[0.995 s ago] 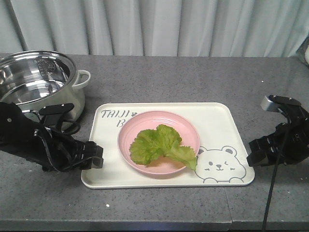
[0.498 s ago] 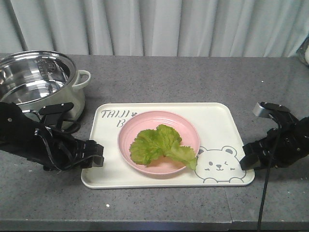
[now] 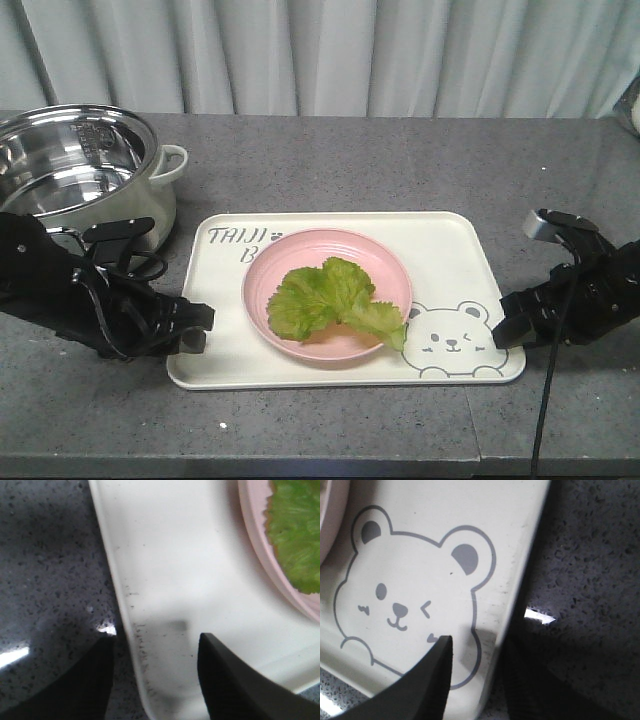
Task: Transfer vegetables to tray and serve
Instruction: 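Close both grippers on the tray's near corners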
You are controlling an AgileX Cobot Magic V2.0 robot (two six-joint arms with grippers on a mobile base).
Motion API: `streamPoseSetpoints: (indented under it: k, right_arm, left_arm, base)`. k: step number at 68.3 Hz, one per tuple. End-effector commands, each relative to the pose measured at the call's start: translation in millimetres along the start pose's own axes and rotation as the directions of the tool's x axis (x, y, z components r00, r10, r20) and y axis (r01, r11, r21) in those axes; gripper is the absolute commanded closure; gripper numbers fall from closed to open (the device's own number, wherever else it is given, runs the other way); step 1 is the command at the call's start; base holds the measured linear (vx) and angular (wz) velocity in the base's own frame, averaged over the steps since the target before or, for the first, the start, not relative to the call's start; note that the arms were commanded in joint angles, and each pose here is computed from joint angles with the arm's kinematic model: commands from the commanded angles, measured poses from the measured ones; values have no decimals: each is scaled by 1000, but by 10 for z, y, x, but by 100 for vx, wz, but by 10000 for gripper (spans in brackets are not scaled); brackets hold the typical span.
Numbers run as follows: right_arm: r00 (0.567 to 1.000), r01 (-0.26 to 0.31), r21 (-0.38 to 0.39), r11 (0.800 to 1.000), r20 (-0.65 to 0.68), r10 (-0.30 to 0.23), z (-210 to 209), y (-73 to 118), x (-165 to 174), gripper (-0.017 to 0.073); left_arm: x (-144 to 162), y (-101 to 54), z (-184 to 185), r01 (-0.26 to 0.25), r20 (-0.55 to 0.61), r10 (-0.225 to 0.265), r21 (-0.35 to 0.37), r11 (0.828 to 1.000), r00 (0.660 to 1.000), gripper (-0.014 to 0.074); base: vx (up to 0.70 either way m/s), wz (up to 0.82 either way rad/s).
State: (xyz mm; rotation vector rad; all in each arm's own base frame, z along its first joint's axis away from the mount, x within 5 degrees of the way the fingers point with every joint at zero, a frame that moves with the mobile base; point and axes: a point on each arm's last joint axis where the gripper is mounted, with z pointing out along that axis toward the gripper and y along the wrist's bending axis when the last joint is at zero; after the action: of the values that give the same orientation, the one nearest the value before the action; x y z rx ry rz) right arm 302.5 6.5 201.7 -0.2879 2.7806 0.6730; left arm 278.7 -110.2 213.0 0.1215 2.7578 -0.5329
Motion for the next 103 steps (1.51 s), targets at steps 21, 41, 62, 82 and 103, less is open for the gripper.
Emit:
streamPoseSetpoints:
  k: [21, 41, 62, 82, 103]
  right_arm:
    - [999, 33, -27, 999, 40, -32, -92, 72, -64, 318]
    - [999, 30, -24, 999, 27, -30, -92, 69, -52, 420]
    - [999, 30, -28, 999, 23, -29, -92, 73, -49, 559]
    - [1000, 7, -92, 996, 6, -7, -97, 132, -33, 565]
    - [999, 19, -119, 993, 31, -15, -216, 235, -22, 564]
  left_arm:
    - [-76, -93, -133, -22, 64, 19, 45, 999, 998, 314]
    - [-75, -93, -133, -22, 63, 19, 45, 999, 998, 467]
    - [-76, -93, -133, -24, 64, 21, 45, 999, 998, 592]
    - [-76, -133, -269, -59, 106, 54, 53, 997, 993, 601]
    - [-32, -218, -586, -99, 185, 84, 72, 993, 979, 601]
  base:
    - [0, 0]
    - [0, 0]
    - [0, 0]
    - [0, 0]
    - [0, 0]
